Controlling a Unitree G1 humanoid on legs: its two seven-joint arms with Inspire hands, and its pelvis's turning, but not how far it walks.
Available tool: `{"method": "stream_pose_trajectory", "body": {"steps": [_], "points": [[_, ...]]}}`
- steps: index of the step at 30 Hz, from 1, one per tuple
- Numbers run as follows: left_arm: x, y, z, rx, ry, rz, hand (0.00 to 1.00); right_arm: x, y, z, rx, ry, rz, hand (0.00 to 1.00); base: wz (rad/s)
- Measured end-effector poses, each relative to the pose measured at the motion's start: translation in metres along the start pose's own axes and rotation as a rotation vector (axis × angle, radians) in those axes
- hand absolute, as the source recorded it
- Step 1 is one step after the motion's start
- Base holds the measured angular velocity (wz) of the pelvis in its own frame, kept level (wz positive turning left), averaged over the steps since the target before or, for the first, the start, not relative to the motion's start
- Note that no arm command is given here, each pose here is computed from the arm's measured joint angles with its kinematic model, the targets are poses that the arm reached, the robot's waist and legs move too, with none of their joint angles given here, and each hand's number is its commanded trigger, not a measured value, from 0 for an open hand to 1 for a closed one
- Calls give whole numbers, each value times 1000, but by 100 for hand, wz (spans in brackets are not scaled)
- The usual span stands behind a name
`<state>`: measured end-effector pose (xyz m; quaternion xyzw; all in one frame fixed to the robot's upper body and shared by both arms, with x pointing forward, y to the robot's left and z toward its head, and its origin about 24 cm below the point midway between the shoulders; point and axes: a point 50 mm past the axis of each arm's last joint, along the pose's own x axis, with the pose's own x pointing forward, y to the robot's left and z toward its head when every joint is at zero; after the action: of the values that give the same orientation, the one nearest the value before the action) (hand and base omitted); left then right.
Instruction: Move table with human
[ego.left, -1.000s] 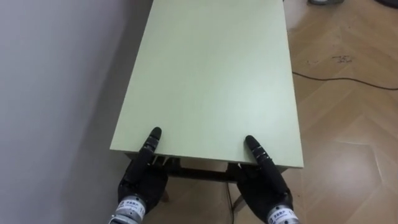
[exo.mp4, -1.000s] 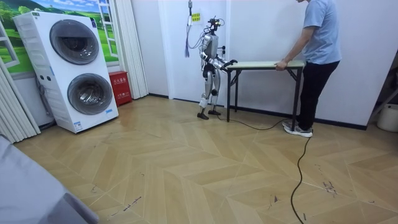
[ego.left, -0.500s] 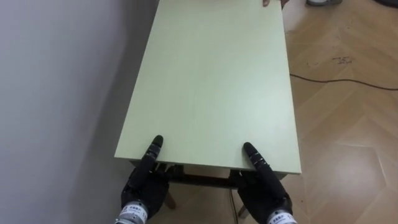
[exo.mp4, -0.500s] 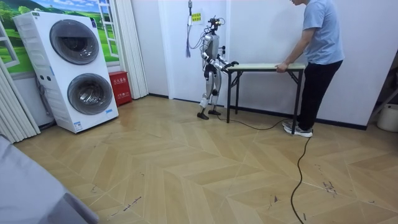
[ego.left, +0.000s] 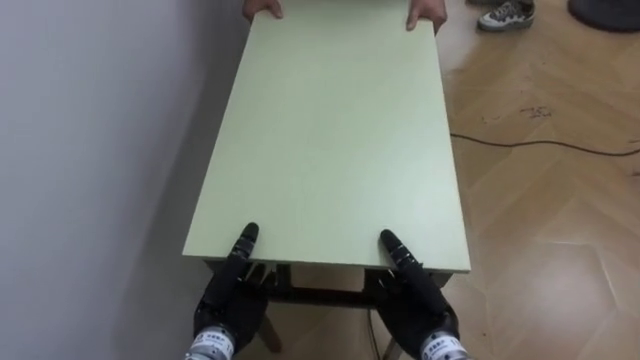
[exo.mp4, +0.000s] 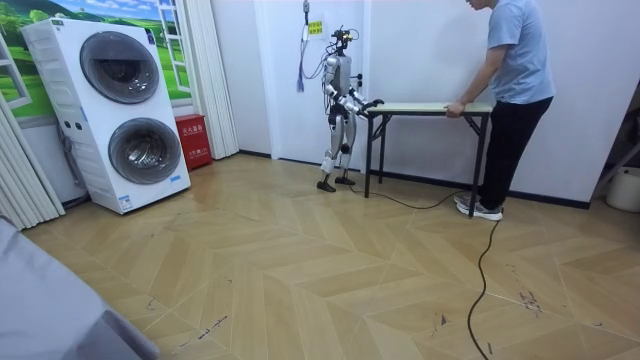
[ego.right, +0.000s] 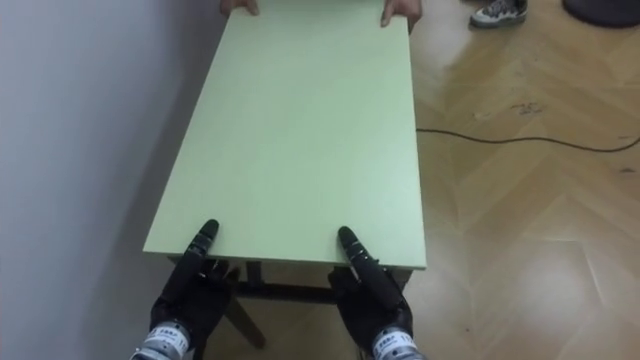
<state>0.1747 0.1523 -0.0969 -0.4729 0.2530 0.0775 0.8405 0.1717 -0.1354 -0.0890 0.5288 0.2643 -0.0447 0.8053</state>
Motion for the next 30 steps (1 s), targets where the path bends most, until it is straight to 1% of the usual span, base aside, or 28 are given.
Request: {"method": "stream_pose_trajectory", "body": {"steps": [2, 3, 4, 5, 6, 9, 13, 18, 19, 20, 22, 23, 24, 25, 27, 28, 29, 30], "points": [[0, 3, 1, 15, 1, 3, 100, 2, -2, -2, 4, 8, -5, 100, 0], [1, 5, 2, 37, 3, 7, 91, 4, -5, -4, 9, 11, -11, 80, 0], [2, 7, 3, 51, 3, 4, 80, 6, -6, -5, 1, 17, -12, 64, 0], [3, 8, 3, 66, 8, 4, 54, 7, -7, -4, -4, 20, -18, 4, 0], [3, 9, 4, 69, 8, 4, 0, 7, -8, -3, -4, 22, -20, 0, 0], [2, 12, 4, 80, 12, 13, 0, 6, -13, -4, -4, 26, -17, 0, -2], [0, 19, 4, 180, 32, 24, 0, 2, -27, 0, -37, 27, -50, 0, 0], [-4, 30, 2, 253, 49, 58, 0, -2, -36, 1, -55, 34, -57, 0, 0], [-8, 39, -2, 302, 86, 94, 0, -2, -37, 2, -51, 27, -58, 0, 0], [-11, 46, -6, 320, 119, 128, 0, -2, -37, 3, -48, 24, -57, 0, 0], [-36, 82, -21, 336, 230, 296, 0, -4, -39, 4, -39, 22, -49, 0, -2], [-54, 100, -27, 338, 281, 375, 0, -5, -41, 5, -38, 21, -46, 0, 0], [-62, 108, -30, 332, 300, 413, 0, -6, -43, 6, -38, 21, -46, 0, 8], [-79, 122, -36, 323, 330, 488, 0, -8, -46, 6, -42, 21, -44, 0, 8], [-97, 135, -41, 302, 358, 574, 0, -11, -50, 7, -35, 15, -51, 0, 10], [-102, 139, -41, 288, 358, 607, 0, -16, -59, 6, -34, 20, -94, 0, 13], [-102, 140, -40, 283, 351, 615, 0, -24, -73, 3, -39, 41, -172, 0, 9], [-102, 140, -40, 282, 348, 616, 0, -29, -81, 1, -42, 56, -218, 0, 0]]}}
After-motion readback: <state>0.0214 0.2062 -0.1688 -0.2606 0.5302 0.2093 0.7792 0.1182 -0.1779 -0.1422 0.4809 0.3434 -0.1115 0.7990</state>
